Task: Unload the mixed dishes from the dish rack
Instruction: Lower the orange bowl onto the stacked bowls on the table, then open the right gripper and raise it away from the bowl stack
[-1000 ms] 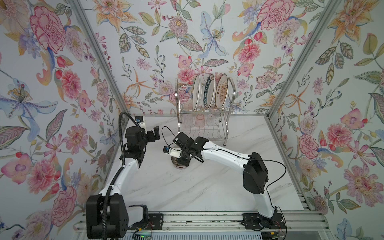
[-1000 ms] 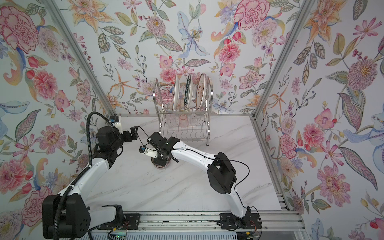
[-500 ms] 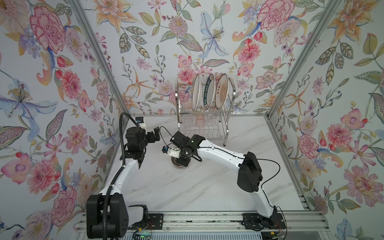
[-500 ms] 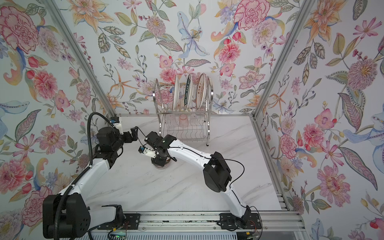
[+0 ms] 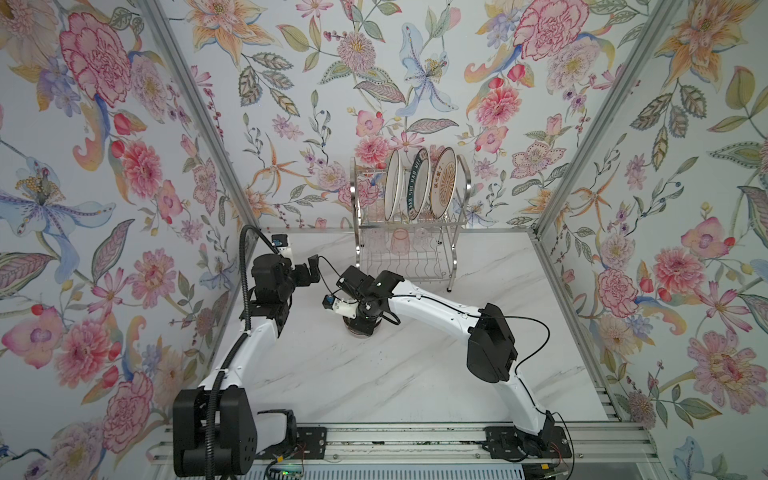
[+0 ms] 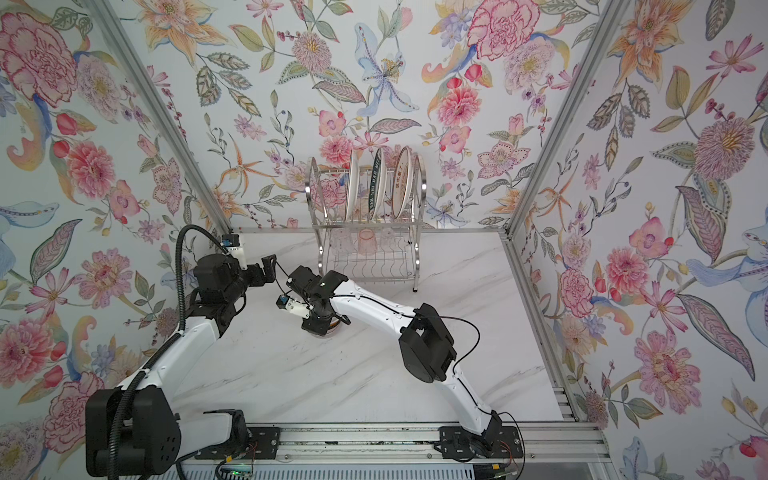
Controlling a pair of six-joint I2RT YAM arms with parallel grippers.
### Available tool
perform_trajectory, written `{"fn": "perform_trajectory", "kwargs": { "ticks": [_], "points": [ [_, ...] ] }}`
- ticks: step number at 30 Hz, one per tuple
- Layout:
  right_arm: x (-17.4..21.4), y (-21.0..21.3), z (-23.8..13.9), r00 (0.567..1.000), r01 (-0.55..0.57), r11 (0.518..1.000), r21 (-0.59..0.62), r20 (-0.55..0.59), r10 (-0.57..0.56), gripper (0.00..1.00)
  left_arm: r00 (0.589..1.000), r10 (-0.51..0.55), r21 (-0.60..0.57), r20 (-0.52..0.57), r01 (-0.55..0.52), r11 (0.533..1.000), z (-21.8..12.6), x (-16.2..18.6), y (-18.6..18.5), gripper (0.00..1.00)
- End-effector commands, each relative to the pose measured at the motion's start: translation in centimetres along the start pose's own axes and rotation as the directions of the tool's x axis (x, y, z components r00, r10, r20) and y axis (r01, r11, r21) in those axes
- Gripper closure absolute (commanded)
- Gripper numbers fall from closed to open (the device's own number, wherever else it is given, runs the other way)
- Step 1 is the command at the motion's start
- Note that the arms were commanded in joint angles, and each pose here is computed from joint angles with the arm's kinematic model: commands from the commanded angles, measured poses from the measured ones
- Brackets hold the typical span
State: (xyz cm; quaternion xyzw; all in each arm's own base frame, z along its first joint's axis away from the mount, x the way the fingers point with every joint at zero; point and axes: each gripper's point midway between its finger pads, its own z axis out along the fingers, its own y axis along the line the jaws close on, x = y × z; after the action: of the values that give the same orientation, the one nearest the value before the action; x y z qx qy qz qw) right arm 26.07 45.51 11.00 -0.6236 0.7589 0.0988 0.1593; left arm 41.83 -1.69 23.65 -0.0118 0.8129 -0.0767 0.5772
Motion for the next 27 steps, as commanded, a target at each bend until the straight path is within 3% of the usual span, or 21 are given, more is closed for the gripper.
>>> {"fn": "perform_trajectory", "kwargs": {
  "ticks": [1, 16, 27],
  "points": [
    [-0.4, 0.1, -0.6, 1.000, -0.019, 1.000, -0.007, 0.005, 0.019, 0.84, 1.000, 0.016, -0.019, 0.003, -0.016, 1.000, -0.2, -0.2, 0.6, 0.01],
    [-0.7, -0.3, -1.8, 0.998, -0.065, 0.998, 0.024, 0.019, 0.065, 0.61, 1.000, 0.021, 0.000, 0.013, -0.021, 1.000, -0.3, -0.4, 0.2, 0.01],
    [-1.4, 0.0, -3.0, 0.994, -0.092, 0.996, 0.009, 0.058, 0.091, 0.56, 1.000, 0.027, -0.009, 0.015, -0.027, 1.000, -0.7, -0.9, 0.3, 0.01]
  ]
}}
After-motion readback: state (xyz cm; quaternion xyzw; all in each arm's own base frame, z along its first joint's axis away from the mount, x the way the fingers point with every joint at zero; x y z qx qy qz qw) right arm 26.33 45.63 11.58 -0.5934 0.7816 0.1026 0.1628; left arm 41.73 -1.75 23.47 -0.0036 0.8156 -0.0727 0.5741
